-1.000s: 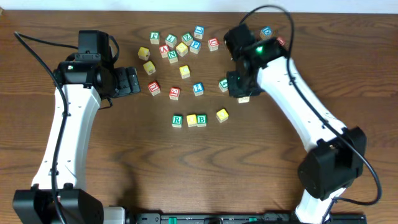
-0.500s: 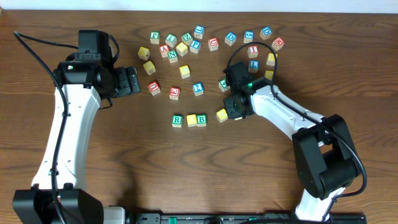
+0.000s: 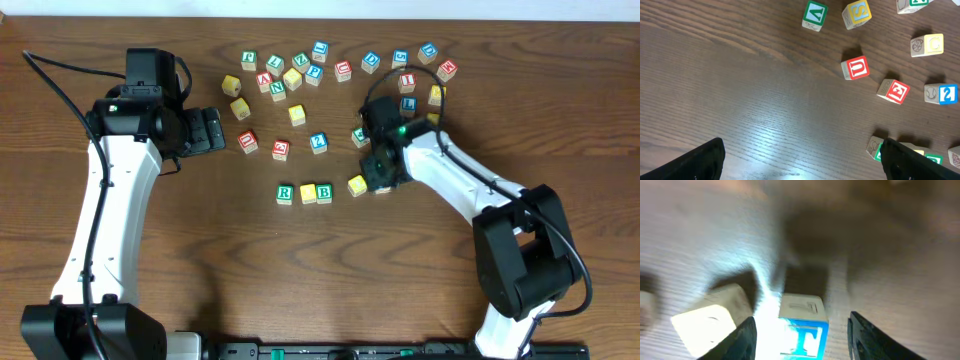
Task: Spell out ROBOT
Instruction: 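Carry the blue T block down and set it right of O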
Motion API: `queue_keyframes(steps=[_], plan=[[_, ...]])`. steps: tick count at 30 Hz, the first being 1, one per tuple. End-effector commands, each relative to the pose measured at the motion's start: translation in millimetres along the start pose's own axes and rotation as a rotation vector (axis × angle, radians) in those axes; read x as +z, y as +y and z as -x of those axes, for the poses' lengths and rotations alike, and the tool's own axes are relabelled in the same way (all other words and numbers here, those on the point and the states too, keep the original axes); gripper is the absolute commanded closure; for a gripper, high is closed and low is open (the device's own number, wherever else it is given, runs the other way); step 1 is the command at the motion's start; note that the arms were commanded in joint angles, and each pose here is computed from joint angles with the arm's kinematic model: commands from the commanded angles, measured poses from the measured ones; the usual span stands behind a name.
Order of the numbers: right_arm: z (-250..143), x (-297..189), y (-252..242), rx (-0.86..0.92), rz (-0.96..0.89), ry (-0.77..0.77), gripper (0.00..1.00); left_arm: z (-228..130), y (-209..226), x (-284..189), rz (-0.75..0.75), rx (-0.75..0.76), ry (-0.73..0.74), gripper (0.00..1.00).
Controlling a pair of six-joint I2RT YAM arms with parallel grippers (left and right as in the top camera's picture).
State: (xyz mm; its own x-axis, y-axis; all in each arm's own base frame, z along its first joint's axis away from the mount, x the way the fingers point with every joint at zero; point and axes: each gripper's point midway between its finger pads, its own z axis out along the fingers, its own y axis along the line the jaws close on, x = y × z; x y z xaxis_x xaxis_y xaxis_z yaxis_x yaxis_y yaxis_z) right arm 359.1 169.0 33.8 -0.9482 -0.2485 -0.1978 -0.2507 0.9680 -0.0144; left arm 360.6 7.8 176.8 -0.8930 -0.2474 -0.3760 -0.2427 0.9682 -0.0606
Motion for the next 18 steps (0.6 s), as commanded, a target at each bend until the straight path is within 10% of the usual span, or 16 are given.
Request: queue_keyframes(steps=[1, 10, 18], plan=[[27, -29, 3, 0.039, 0.022, -0.056, 0.54, 6, 1, -6, 0.005, 0.011, -0.024, 0.02], [16, -17, 23, 0.146, 0.098, 0.026, 0.99, 6, 1, -6, 0.004, 0.011, -0.024, 0.02], [1, 17, 36, 0.131, 0.092, 0.111, 0.99, 6, 1, -6, 0.005, 0.011, -0.024, 0.02]])
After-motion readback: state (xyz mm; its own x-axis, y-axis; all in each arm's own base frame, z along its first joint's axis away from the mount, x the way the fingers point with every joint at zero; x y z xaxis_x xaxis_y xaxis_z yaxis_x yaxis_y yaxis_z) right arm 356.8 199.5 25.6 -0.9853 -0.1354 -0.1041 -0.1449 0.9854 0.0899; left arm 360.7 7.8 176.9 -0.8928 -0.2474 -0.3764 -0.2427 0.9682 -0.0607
